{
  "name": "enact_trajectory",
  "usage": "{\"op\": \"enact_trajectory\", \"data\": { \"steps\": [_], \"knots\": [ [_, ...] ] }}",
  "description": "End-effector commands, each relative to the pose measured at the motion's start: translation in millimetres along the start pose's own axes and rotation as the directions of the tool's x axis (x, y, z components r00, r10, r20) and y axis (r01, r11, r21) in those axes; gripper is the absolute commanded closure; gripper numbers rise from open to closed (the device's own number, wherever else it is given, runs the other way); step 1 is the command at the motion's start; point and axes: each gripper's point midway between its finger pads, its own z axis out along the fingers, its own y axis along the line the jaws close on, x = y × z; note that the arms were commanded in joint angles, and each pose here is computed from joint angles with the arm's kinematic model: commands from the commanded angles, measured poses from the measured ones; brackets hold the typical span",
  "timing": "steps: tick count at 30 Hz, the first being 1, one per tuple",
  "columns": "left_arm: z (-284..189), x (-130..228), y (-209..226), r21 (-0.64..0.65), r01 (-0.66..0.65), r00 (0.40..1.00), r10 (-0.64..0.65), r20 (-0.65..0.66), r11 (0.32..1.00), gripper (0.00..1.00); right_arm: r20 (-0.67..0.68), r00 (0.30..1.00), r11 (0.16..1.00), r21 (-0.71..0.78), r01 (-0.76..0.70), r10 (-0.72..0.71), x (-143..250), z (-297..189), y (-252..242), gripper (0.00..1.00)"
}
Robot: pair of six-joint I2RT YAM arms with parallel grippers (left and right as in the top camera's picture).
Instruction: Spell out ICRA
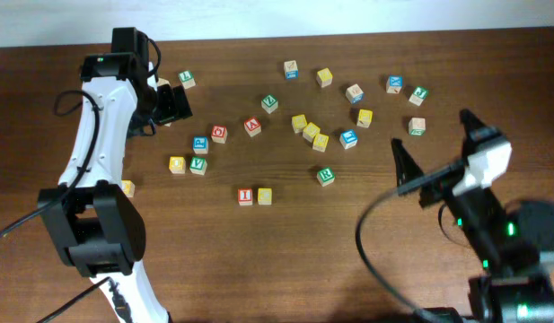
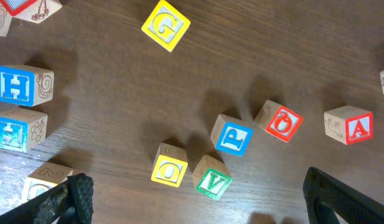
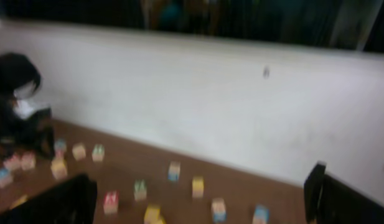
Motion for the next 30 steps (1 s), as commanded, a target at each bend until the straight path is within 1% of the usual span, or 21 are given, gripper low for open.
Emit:
{"op": "enact_trajectory", "data": {
  "steps": [1,2,4,6,8,10,11,13,14,15,16,17,18,21,22,23,25,26,27,29,30],
  "knots": [
    [-11,-4,-1,0.012,0.016,0.999,-0.016,0.028,1.0,0.01,-0.261,0.965,0.997,0.079,0.005,0.016,15,48,-34,0.02],
    [-11,-4,-1,0.012,0.015,0.999,-0.015,0.028,1.0,0.01,-0.332,0.942,0.995,0.105,-0.003,0.038,26,60,-43,0.02],
    [-11,-4,-1,0.012,0.015,0.999,-0.015,0.028,1.0,0.01,-0.52,0.849,0.99,0.137,-0.022,0.09,63,92,-61,0.02],
    [-11,-4,-1,0.012,0.015,0.999,-0.015,0.028,1.0,0.01,-0.638,0.759,0.987,0.156,-0.042,0.133,102,118,-75,0.02],
    [-11,-4,-1,0.012,0.015,0.999,-0.015,0.028,1.0,0.01,-0.699,0.693,0.982,0.171,-0.08,0.178,135,135,-90,0.02],
    [-11,-4,-1,0.012,0.015,0.999,-0.015,0.028,1.0,0.01,-0.733,0.646,0.977,0.139,-0.16,0.211,159,141,-86,0.02],
    [-11,-4,-1,0.012,0.016,0.999,-0.016,0.028,1.0,0.01,-0.748,0.628,0.976,0.136,-0.171,0.215,168,142,-85,0.02],
    [-11,-4,-1,0.012,0.015,0.999,-0.015,0.028,1.0,0.01,-0.759,0.613,0.975,0.193,-0.11,0.219,178,143,-101,0.02],
    [-11,-4,-1,0.012,0.015,0.999,-0.015,0.028,1.0,0.01,-0.755,0.595,0.954,0.293,-0.071,0.276,186,140,-119,0.02],
    [-11,-4,-1,0.012,0.016,0.999,-0.016,0.028,1.0,0.01,-0.721,0.563,0.882,0.469,-0.031,0.403,203,132,-148,0.02],
    [-12,-4,-1,0.012,0.015,0.999,-0.015,0.029,1.0,0.01,-0.696,0.543,0.835,0.551,-0.016,0.47,214,127,-162,0.02],
    [-11,-4,-1,0.012,0.015,0.999,-0.015,0.028,1.0,0.01,-0.68,0.503,0.794,0.607,-0.019,0.533,235,124,-172,0.02],
    [-11,-4,-1,0.012,0.015,0.999,-0.015,0.028,1.0,0.01,-0.678,0.457,0.773,0.634,-0.034,0.576,260,123,-178,0.02],
    [-11,-4,-1,0.012,0.015,0.999,-0.015,0.028,1.0,0.01,-0.71,0.371,0.778,0.625,-0.06,0.599,312,132,-176,0.01],
    [-11,-4,-1,0.012,0.016,0.999,-0.016,0.028,1.0,0.01,-0.717,0.355,0.779,0.624,-0.056,0.6,325,134,-175,0.04],
    [-11,-4,-1,0.012,0.015,0.999,-0.015,0.028,1.0,0.02,-0.721,0.344,0.779,0.624,-0.055,0.601,334,136,-175,0.1],
    [-11,-4,-1,0.012,0.015,0.999,-0.015,0.028,1.0,0.01,-0.724,0.336,0.78,0.623,-0.057,0.603,346,139,-175,0.19],
    [-11,-4,-1,0.012,0.015,0.999,-0.015,0.028,1.0,0.01,-0.726,0.33,0.783,0.617,-0.074,0.603,349,141,-173,0.2],
    [-11,-4,-1,0.012,0.015,0.999,-0.015,0.028,1.0,0.01,-0.726,0.331,0.789,0.605,-0.108,0.603,350,146,-168,0.24],
    [-11,-4,-1,0.012,0.016,0.999,-0.016,0.028,1.0,0.01,-0.73,0.34,0.799,0.586,-0.136,0.593,349,152,-164,0.41],
    [-11,-4,-1,0.012,0.015,0.999,-0.015,0.028,1.0,0.01,-0.731,0.346,0.802,0.581,-0.135,0.588,349,153,-165,0.42]
  ]
}}
